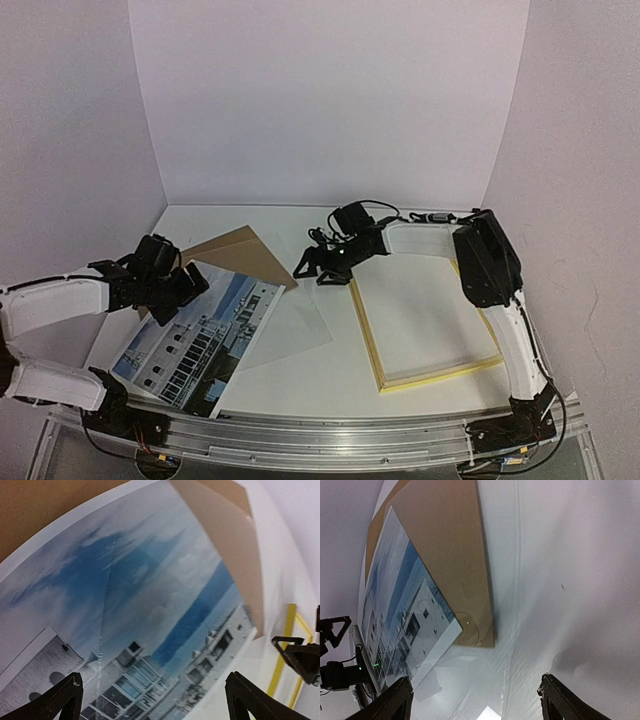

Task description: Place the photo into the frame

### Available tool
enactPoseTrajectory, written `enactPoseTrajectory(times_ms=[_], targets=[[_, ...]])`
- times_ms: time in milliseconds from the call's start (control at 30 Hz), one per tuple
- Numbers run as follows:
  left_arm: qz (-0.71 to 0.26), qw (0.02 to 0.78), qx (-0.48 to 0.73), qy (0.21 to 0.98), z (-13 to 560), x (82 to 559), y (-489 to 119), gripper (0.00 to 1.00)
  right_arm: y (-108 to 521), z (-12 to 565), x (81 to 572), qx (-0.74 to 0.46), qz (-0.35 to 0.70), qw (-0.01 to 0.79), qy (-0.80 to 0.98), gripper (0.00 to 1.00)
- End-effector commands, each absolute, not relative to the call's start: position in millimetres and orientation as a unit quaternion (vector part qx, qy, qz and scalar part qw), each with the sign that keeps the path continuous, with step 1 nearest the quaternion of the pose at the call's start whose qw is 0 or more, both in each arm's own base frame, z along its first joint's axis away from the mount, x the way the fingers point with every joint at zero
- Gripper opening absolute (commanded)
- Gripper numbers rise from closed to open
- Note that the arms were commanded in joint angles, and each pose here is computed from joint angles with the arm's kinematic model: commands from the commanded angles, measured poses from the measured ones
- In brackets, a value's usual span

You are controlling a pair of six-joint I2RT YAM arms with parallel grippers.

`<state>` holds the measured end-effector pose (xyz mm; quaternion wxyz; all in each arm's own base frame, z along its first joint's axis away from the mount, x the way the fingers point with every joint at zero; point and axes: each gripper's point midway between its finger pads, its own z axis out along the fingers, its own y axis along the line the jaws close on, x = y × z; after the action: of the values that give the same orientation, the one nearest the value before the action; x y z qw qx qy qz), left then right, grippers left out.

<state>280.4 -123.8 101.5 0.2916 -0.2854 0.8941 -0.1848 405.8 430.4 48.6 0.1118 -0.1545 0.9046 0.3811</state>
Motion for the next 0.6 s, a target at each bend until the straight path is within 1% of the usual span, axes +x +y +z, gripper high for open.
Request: enactPoseTrajectory(times_ms=[0, 167, 333, 567], targets=[[-0.198, 0.280, -0.269, 0.900, 96.6, 303.0, -129.5, 1.00, 454.1, 39.0, 423.6, -0.151, 0.400, 0.116, 0.897, 0.84], [-0.212, 0.247, -0.262, 0.908, 70.3, 310.9, -128.4, 1.00, 456.0, 13.6, 416.4, -0.143, 0.393, 0.092, 0.904, 0.84], [-0.211, 0.222, -0.260, 0.916, 49.5, 311.5, -132.4, 1.00, 469.3, -10.2, 392.2, -0.122, 0.403, 0.037, 0.906, 0.82], [-0.222, 0.196, -0.261, 0.919, 29.4, 305.8, -138.5, 1.00, 479.6, -0.6, 373.9, -0.081, 0.411, 0.002, 0.908, 0.80]])
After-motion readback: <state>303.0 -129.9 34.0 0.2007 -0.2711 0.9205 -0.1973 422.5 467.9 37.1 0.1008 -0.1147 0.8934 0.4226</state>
